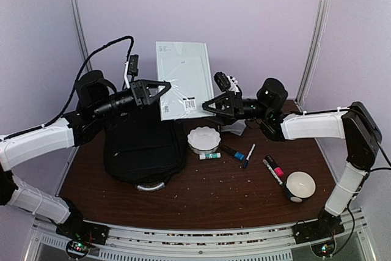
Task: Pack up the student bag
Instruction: Pass from the left arm to the right
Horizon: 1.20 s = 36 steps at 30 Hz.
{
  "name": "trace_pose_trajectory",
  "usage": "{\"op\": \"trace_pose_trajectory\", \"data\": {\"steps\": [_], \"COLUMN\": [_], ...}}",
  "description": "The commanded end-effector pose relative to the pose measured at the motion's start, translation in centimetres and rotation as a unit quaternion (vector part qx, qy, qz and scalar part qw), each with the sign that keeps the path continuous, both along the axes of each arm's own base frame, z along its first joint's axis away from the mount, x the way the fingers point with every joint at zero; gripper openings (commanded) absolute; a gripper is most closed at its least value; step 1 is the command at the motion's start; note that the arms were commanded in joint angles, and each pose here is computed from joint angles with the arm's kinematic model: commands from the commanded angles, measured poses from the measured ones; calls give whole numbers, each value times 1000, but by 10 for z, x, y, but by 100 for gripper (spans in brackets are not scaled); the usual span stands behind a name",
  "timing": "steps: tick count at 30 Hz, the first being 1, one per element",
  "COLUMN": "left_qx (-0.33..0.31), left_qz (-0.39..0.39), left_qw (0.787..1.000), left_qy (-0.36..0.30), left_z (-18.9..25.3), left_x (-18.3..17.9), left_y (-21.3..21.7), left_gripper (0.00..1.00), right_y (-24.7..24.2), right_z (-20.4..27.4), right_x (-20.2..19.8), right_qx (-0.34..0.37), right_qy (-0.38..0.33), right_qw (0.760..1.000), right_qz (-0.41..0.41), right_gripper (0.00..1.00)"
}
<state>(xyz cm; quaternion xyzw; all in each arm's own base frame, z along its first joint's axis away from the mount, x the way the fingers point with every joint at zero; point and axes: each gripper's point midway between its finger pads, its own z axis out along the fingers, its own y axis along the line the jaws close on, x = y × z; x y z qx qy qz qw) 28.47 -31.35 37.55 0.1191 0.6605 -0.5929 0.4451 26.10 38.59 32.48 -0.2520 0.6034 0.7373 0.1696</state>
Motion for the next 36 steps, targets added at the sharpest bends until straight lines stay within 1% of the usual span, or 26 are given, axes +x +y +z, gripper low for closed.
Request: {"op": "trace_pose_trajectory", "data": {"steps": [1, 7, 9, 13, 18, 20, 23, 29, 30, 34, 35, 36], "left_qx": [-84, -92, -92, -96, -103, -101, -97, -83, -81, -69, -63, -55], "left_qz": [0, 4, 4, 2, -5, -7, -5, 1, 3, 10, 13, 16], "left_qw": [992, 993, 994, 995, 995, 995, 995, 996, 996, 996, 996, 997], "left_qy": [-92, -70, -62, -42, -14, -5, 8, 28, 30, 49, 54, 59], "left_z": [59, 50, 47, 40, 30, 26, 19, 7, 5, -5, -7, -11], "left_x": [-13, -10, -8, -2, 4, 6, 9, 13, 14, 18, 20, 21], "left_y": [12, 14, 13, 11, 6, 4, 2, 1, 1, 0, 0, 0], "left_gripper": [0, 0, 0, 0, 0, 0, 0, 0, 0, 0, 3, 10], "right_y": [-12, -20, -21, -20, -21, -21, -21, -23, -23, -22, -22, -23], "right_z": [30, 41, 41, 33, 32, 31, 28, 20, 20, 18, 16, 16], "right_x": [-9, -3, -2, 4, 9, 13, 18, 27, 27, 30, 31, 31], "right_qx": [42, 60, 60, 49, 48, 46, 40, 32, 32, 29, 28, 28], "right_qy": [-18, -17, -19, -17, -20, -19, -14, -11, -11, -10, -9, -10], "right_qw": [999, 998, 998, 998, 998, 998, 998, 997, 997, 997, 997, 997], "right_qz": [3, -11, -13, -28, -39, -45, -51, -64, -65, -68, -68, -69], "right_gripper": [62, 52, 48, 44, 36, 32, 30, 29, 27, 11, 8, 5]}}
